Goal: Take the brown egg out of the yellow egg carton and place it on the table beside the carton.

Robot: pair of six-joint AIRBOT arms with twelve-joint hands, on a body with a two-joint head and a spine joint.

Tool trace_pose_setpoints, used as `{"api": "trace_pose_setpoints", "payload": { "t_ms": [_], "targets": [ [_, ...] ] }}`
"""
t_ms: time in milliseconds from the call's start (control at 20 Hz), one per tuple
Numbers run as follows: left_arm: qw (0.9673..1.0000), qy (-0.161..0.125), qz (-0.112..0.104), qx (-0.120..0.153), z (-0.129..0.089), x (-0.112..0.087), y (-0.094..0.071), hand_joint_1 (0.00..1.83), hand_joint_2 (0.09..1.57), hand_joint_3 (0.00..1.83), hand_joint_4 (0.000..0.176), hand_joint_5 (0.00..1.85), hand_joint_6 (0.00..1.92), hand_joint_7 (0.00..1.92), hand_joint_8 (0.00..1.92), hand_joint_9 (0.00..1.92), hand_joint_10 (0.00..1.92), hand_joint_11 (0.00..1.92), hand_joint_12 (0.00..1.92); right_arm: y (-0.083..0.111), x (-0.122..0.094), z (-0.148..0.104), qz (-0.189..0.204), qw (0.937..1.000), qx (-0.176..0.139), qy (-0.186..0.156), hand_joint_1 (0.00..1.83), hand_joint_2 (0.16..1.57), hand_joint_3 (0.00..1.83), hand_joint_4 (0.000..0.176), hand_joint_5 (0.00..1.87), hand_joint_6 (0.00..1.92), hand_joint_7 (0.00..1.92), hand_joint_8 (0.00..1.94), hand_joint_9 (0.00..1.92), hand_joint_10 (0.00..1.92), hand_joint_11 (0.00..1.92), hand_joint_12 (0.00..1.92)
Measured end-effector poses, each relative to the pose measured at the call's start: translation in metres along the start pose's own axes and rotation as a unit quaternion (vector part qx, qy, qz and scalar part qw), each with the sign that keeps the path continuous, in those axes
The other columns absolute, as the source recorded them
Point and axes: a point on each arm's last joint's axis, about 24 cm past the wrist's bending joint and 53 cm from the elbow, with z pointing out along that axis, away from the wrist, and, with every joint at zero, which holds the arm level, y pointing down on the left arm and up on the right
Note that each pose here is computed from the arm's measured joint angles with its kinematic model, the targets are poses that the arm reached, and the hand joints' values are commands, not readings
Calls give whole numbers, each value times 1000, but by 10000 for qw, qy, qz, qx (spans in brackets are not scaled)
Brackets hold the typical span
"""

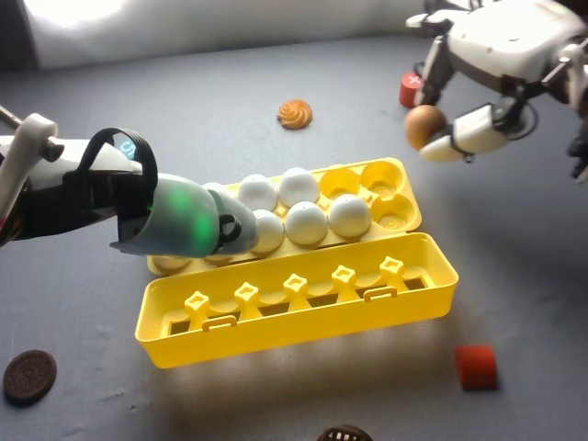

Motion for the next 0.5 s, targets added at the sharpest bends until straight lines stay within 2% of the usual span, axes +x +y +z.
{"api": "trace_pose_setpoints", "payload": {
  "t_ms": [300,500],
  "targets": [
    [9999,-19,-111,17,0,-1,-1,0,1161,0,0,0,0,27,3,10,4,0,0,-25,21,-11,-154,9992,215,289,1126,953,0,176,1489,54,266,9,0,0,0,0],
    [9999,-46,-123,28,0,-2,-1,0,1155,0,0,27,9,50,11,29,10,11,5,-29,29,-11,-183,9990,232,321,1124,953,0,176,1486,54,280,9,6,2,0,0]
  ]
}}
